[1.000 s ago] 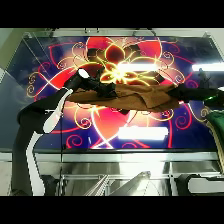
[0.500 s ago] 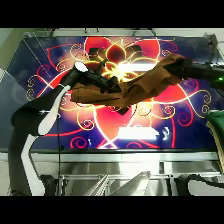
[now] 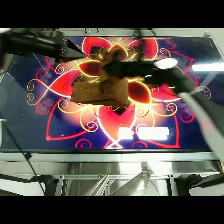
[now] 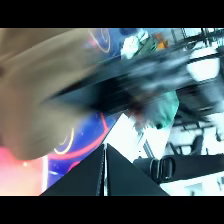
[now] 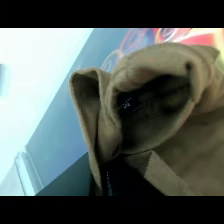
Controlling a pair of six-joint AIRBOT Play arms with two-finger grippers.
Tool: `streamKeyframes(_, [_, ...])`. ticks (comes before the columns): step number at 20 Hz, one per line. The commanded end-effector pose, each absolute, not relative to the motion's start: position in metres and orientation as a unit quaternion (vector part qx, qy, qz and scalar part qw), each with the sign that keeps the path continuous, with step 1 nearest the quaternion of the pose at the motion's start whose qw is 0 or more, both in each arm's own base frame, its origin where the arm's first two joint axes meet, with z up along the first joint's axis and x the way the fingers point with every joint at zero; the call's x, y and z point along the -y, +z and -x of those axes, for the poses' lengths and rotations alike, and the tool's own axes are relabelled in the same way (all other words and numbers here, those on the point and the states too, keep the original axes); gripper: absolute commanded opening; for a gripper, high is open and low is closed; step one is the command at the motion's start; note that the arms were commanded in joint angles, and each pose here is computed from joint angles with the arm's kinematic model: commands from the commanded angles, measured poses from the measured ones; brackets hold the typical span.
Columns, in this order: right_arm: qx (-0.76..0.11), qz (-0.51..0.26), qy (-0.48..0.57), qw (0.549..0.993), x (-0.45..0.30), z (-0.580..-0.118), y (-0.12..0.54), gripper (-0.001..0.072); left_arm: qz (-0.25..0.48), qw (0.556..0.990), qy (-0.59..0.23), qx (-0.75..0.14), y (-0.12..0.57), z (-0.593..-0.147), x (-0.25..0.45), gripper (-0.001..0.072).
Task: Fold the shirts.
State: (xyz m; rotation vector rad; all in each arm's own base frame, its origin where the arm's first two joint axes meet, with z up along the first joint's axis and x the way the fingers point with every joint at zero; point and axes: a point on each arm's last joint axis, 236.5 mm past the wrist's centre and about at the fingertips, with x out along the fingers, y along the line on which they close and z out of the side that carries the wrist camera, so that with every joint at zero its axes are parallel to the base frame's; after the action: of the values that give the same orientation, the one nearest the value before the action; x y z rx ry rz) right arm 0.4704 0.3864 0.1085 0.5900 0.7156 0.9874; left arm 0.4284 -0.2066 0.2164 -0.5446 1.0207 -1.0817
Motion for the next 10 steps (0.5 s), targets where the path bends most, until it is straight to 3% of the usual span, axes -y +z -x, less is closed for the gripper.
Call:
streamKeyframes(1, [-0.356, -0.256, 0.482, 0.759, -0.486, -0.461, 0.042, 0.04, 0.226, 0.719, -0.483, -0.446, 0.245, -0.406, 0.173, 0.0008])
streamKeyframes(2, [-0.367, -0.271, 0.497, 0.738, -0.503, -0.455, 0.036, 0.0402, 0.223, 0.718, -0.485, -0.447, 0.248, -0.401, 0.17, 0.0007])
streamKeyframes(3, [-0.369, -0.278, 0.516, 0.721, -0.509, -0.448, 0.04, 0.0261, 0.218, 0.716, -0.488, -0.449, 0.249, -0.396, 0.17, 0.0008])
streamKeyframes(5, [-0.364, -0.273, 0.542, 0.707, -0.5, -0.443, 0.061, 0.0218, 0.215, 0.72, -0.489, -0.444, 0.254, -0.393, 0.17, 0.0007])
streamKeyframes(6, [-0.363, -0.266, 0.552, 0.701, -0.487, -0.443, 0.074, 0.0098, 0.213, 0.718, -0.491, -0.444, 0.255, -0.391, 0.173, 0.0008])
streamKeyframes(10, [-0.427, -0.197, 0.498, 0.729, -0.386, -0.464, 0.091, 0.0019, 0.213, 0.712, -0.5, -0.445, 0.24, -0.383, 0.183, 0.0008])
